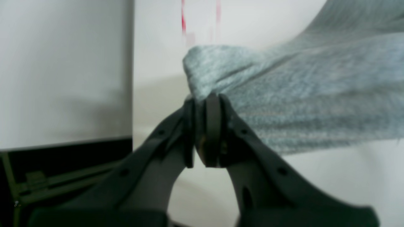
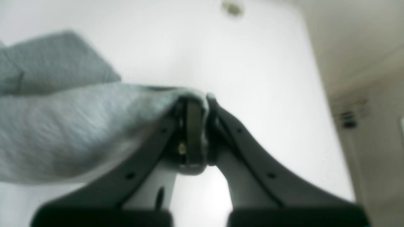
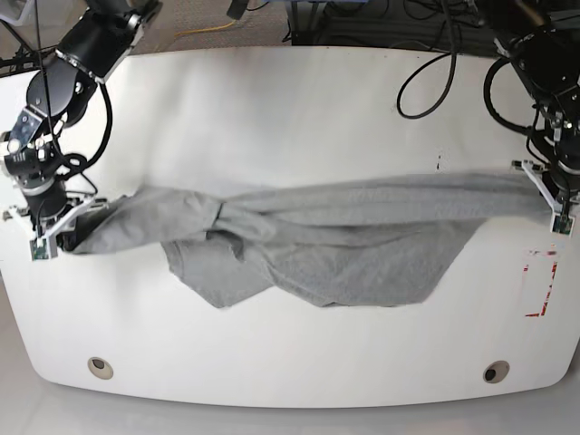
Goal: Fold the T-shirt properly
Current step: 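Lift the shirt with both grippers and spread it apart, laying it flat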
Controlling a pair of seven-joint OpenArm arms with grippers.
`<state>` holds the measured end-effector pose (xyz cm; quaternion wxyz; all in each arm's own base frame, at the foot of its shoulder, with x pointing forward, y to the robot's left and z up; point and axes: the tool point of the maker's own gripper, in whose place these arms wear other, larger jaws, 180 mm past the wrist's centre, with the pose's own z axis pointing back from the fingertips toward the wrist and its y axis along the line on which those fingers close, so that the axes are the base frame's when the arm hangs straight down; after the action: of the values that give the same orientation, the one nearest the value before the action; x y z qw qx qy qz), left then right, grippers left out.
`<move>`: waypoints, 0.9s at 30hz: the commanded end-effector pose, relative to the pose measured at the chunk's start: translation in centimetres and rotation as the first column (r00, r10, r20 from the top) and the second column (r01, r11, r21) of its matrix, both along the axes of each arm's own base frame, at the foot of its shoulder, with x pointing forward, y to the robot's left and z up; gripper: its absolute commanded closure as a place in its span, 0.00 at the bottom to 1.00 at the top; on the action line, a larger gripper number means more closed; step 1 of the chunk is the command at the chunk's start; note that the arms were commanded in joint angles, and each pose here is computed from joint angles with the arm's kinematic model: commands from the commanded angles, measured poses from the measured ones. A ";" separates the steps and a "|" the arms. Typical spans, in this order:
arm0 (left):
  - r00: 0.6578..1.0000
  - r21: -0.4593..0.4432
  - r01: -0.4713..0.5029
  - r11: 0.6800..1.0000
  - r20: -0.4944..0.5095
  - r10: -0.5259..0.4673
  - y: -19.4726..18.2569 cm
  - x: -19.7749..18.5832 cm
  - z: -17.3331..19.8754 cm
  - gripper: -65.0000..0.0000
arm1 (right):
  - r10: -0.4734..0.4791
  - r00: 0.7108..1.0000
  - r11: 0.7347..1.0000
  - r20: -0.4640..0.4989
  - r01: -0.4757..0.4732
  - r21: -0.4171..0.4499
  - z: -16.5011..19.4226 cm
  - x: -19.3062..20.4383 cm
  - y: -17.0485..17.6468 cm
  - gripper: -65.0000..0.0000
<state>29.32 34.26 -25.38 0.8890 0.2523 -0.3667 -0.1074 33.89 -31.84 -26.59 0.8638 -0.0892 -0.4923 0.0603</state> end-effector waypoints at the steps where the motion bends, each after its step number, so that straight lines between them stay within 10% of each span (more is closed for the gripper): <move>1: 1.000 0.032 0.018 0.999 -0.012 -0.018 0.8 -2.0 -0.7 0.96 | -0.006 0.999 1.000 0.046 0.006 0.006 0.7 -0.6 -0.2 1.00; 16: 0.980 -0.105 0.027 0.994 -0.191 -0.046 -0.7 -10.6 -10.0 0.90 | -0.010 0.983 0.997 -0.181 0.024 0.076 -7.5 -8.8 1.7 1.00; 23: 0.975 -0.123 0.010 0.992 -0.217 -0.037 -0.5 -11.1 -11.1 0.22 | -0.010 0.980 0.996 -0.197 0.027 0.084 -8.0 -9.9 2.7 1.00; 27: 0.983 -0.109 0.023 0.994 -0.177 -0.042 -0.5 -9.9 -9.8 0.05 | -0.010 0.977 0.996 -0.215 0.029 0.084 -8.4 -10.5 2.7 1.00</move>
<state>17.69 33.31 -37.34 0.9425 0.1706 -0.2615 -0.1195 22.87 -28.63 -36.27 0.9238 -0.0395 -0.3793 0.0338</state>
